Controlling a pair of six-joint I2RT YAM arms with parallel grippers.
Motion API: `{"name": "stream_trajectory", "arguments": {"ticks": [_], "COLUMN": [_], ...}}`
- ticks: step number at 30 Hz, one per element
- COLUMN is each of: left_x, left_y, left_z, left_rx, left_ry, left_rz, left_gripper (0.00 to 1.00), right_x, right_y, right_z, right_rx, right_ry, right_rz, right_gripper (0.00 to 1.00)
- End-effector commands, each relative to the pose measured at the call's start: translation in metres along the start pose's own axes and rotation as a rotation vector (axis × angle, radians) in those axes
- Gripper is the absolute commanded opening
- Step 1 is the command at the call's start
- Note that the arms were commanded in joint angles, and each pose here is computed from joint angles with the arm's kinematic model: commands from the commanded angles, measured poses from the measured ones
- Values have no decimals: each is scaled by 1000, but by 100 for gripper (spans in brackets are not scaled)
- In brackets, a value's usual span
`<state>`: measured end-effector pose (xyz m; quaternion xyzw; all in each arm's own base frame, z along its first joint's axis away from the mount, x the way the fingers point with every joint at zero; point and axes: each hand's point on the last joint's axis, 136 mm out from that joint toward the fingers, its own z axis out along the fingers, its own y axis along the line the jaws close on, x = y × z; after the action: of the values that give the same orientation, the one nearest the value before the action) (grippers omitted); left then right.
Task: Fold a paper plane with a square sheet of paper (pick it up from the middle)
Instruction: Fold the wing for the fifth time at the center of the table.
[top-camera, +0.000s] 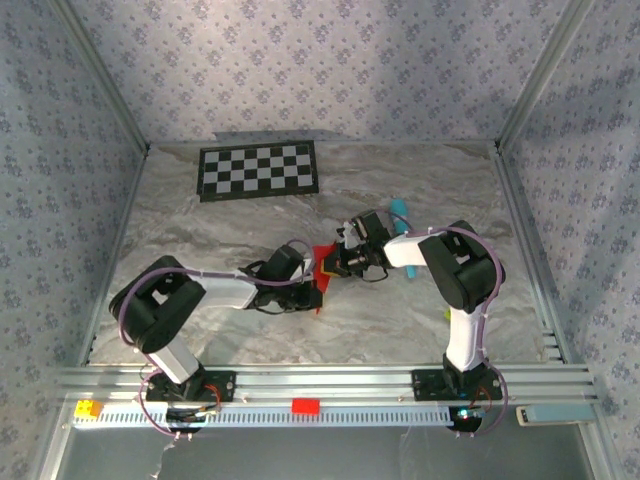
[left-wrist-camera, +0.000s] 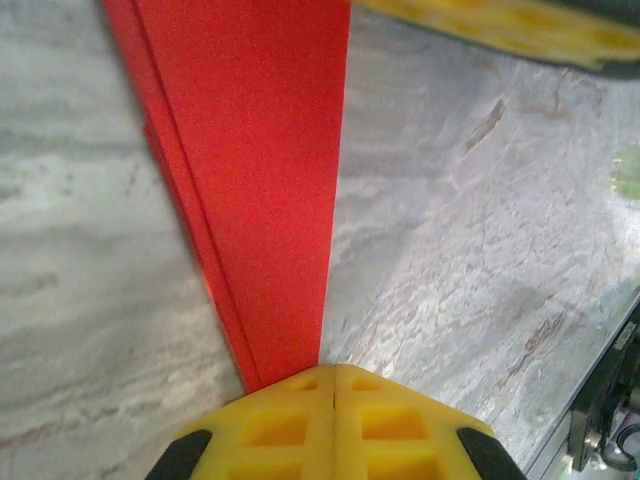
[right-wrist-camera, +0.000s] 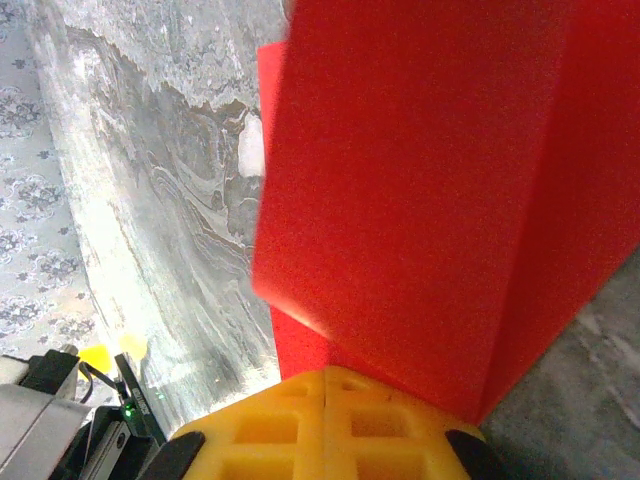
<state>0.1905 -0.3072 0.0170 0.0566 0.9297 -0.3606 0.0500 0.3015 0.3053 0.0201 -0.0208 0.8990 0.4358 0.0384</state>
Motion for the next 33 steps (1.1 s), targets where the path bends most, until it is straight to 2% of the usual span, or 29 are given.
{"name": "stream_trajectory", "arguments": {"ticks": [1,8,11,16,22,27,33], "left_x": [67,75,69,32,-32,-63,-71], "left_y": [44,35,28,-11,-31,-44,-37], "left_z": [-6,-12,-18,-41,-63,-50,-26], "left_rx": [-154,-119,-100,27,142,147,131], "left_ry": [220,231,188,14,-157,-159,-128], "left_rz": [-59,-33,-27,16,-27,-24,-59], "left_gripper": [1,1,0,0,1,1,0], "right_x": [22,22,23,24,25,25,23], "right_y": [-60,-59,-58,-55,-52,-50,-48], "right_z": [7,7,7,8,8,9,9], "right_rx": [206,204,202,195,187,181,176], "right_ry": [28,30,28,23,4,0,-6], "right_rz": [107,108,112,130,160,165,167], "right_gripper": [2,2,2,2,2,2,2]}}
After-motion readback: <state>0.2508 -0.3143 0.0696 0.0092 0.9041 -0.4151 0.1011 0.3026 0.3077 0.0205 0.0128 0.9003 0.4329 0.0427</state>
